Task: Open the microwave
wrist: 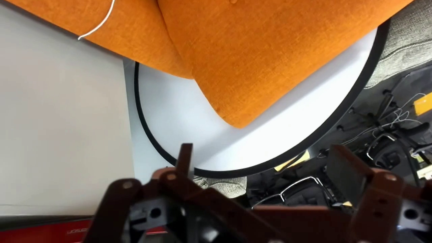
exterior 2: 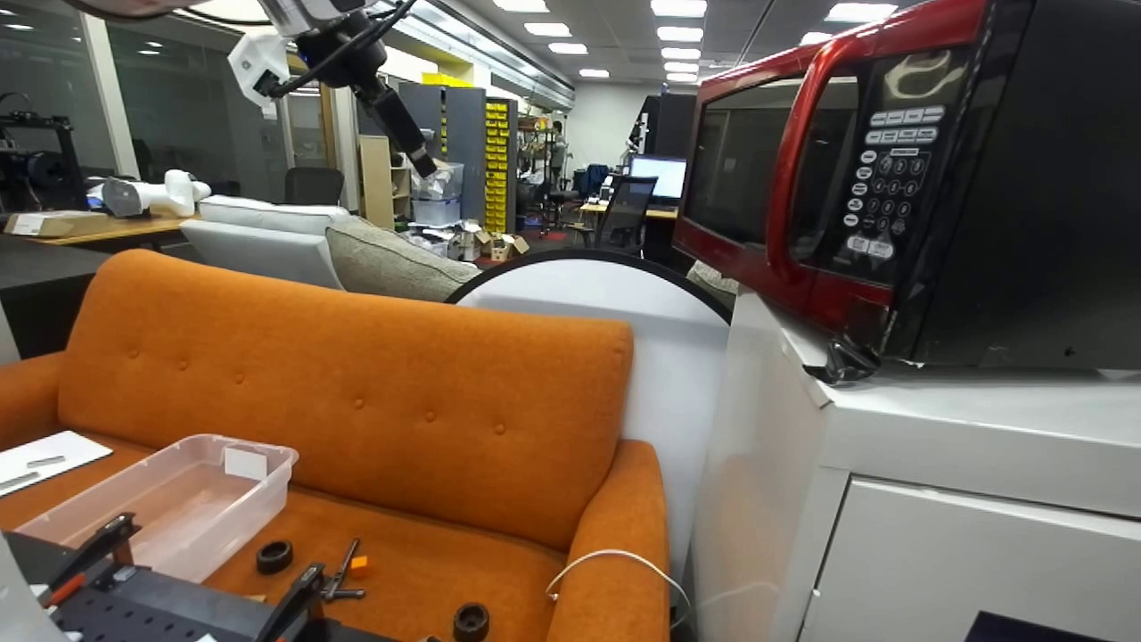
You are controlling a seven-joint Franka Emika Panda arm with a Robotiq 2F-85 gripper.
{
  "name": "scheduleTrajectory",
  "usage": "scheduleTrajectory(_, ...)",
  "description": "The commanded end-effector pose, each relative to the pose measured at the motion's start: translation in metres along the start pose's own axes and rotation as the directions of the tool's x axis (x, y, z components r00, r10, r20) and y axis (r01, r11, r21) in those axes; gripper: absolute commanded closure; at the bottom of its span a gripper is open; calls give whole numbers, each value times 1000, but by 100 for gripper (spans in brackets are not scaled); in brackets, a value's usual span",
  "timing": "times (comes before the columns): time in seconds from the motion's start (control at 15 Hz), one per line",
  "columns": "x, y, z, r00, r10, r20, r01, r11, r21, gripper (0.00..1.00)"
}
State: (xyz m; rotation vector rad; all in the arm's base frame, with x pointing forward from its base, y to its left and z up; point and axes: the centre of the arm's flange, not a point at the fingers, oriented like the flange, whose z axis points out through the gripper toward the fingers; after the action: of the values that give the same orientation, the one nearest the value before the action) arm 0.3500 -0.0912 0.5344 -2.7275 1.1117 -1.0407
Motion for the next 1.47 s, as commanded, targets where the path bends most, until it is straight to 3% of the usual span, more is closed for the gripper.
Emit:
scheduleTrajectory(0.0, -2, -1, 1, 1000, -5, 4, 5, 1000, 2, 0)
scheduleTrajectory(0.33, -4, -5, 1, 1000, -13, 8, 13, 1000, 9, 0)
scheduleTrajectory(0.67, 44, 50, -5, 977, 4, -212, -37, 988, -149, 0)
scheduleTrajectory(1.0, 78, 111, -29, 930, 30, -366, -152, 939, -309, 0)
scheduleTrajectory(1.13, 80, 121, -26, 918, 44, -395, -192, 920, -343, 0)
scheduleTrajectory(1.2, 75, 124, -34, 935, 48, -352, -162, 939, -304, 0)
scheduleTrajectory(1.4, 75, 124, -34, 934, 50, -354, -168, 936, -311, 0)
